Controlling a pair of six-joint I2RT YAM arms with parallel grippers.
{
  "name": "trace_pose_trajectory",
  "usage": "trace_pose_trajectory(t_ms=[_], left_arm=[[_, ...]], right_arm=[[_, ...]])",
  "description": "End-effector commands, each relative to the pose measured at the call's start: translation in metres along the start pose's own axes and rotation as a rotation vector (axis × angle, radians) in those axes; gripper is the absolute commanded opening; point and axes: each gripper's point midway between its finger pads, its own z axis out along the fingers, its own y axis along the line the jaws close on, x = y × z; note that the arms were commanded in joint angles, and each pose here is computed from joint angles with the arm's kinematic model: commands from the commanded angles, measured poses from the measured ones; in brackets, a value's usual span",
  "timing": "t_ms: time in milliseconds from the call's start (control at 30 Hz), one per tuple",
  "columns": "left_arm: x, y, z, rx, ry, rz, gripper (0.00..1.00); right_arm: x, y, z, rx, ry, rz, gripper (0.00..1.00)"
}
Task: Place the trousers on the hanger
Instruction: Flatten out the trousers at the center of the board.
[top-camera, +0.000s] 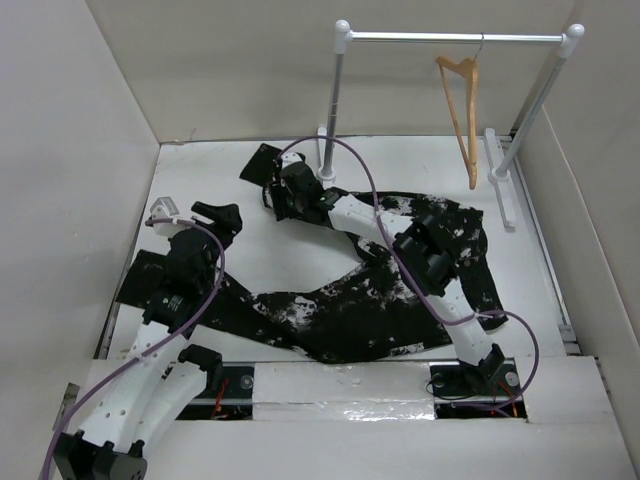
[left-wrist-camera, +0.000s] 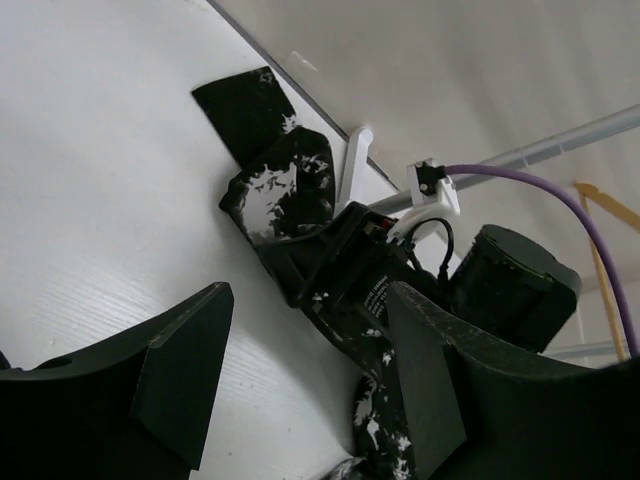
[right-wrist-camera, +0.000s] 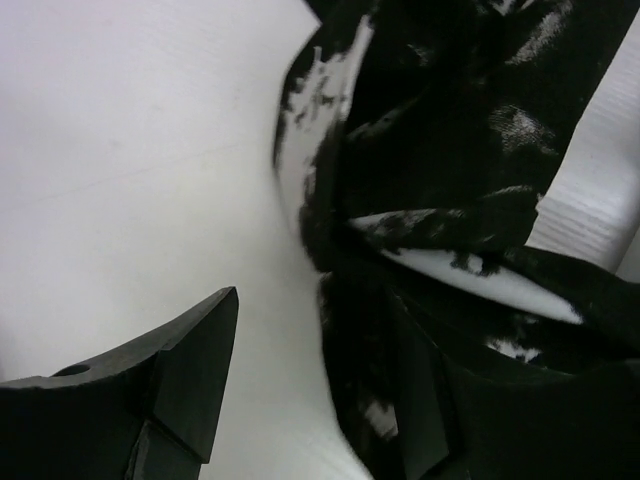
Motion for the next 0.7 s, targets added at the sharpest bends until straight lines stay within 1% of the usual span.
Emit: trace_pose_trajectory(t_ms=[0, 67, 100, 133, 167, 200, 233, 267, 300, 333, 367, 400, 433, 467, 500, 533, 600, 633, 667], left_arm=[[0.016, 0.015, 0.007, -0.028, 0.031, 0.046, 0.60], [0.019, 0.020, 0.008, -0.044, 0.034, 0.048, 0.60], [0.021, 0.021, 0.009, -0.049, 0.040, 0.048, 0.60], [0.020, 0.019, 0.009, -0.043, 0.040, 0.038, 0.61], [0.020, 0.017, 0.009, -0.039, 0.041, 0.032, 0.62], [0.019, 0.016, 0.008, -0.032, 0.038, 0.026, 0.63], [0.018, 0.015, 0.008, -0.029, 0.035, 0.021, 0.64], [0.015, 0.016, 0.008, -0.035, 0.020, 0.018, 0.65], [0.010, 0.014, 0.007, -0.037, 0.006, 0.012, 0.66], [0.004, 0.015, 0.007, -0.048, -0.019, 0.007, 0.67], [0.002, 0.015, 0.007, -0.053, -0.030, -0.005, 0.67], [0.001, 0.018, 0.006, -0.059, -0.040, -0.009, 0.67], [0.002, 0.020, 0.006, -0.064, -0.042, -0.011, 0.68], [0.004, 0.021, 0.006, -0.064, -0.038, -0.009, 0.68], [0.008, 0.024, 0.007, -0.070, -0.025, -0.004, 0.68], [0.012, 0.026, 0.008, -0.074, -0.013, -0.003, 0.69], [0.029, 0.038, 0.011, -0.098, 0.034, 0.007, 0.69], [0.036, 0.043, 0.012, -0.107, 0.053, 0.010, 0.69], [0.041, 0.047, 0.013, -0.117, 0.066, 0.014, 0.69]], right_arm=[[-0.019, 0.003, 0.001, 0.002, -0.022, -0.006, 0.52], [-0.016, 0.014, -0.002, -0.036, -0.011, -0.014, 0.30], [-0.024, 0.016, -0.006, -0.045, -0.038, -0.012, 0.07], [-0.027, 0.025, -0.013, -0.069, -0.054, -0.040, 0.00], [-0.035, 0.040, -0.035, -0.126, -0.066, -0.059, 0.00], [-0.044, 0.044, -0.049, -0.152, -0.077, -0.075, 0.00], [-0.051, 0.056, -0.067, -0.193, -0.095, -0.124, 0.00], [-0.071, 0.069, -0.105, -0.278, -0.129, -0.147, 0.00], [-0.073, 0.077, -0.127, -0.319, -0.122, -0.170, 0.00], [-0.082, 0.081, -0.149, -0.354, -0.142, -0.201, 0.00], [-0.085, 0.091, -0.173, -0.433, -0.150, -0.221, 0.00], [-0.097, 0.088, -0.210, -0.467, -0.193, -0.229, 0.00], [-0.105, 0.071, -0.223, -0.464, -0.216, -0.199, 0.00], [-0.105, 0.065, -0.235, -0.511, -0.222, -0.180, 0.00], [-0.096, 0.050, -0.242, -0.530, -0.238, -0.149, 0.00], [-0.096, 0.016, -0.235, -0.498, -0.234, -0.098, 0.00], [-0.072, -0.011, -0.218, -0.500, -0.155, -0.016, 0.00], [-0.045, -0.028, -0.196, -0.485, -0.068, 0.023, 0.00], [-0.033, -0.050, -0.185, -0.472, -0.028, 0.052, 0.00]])
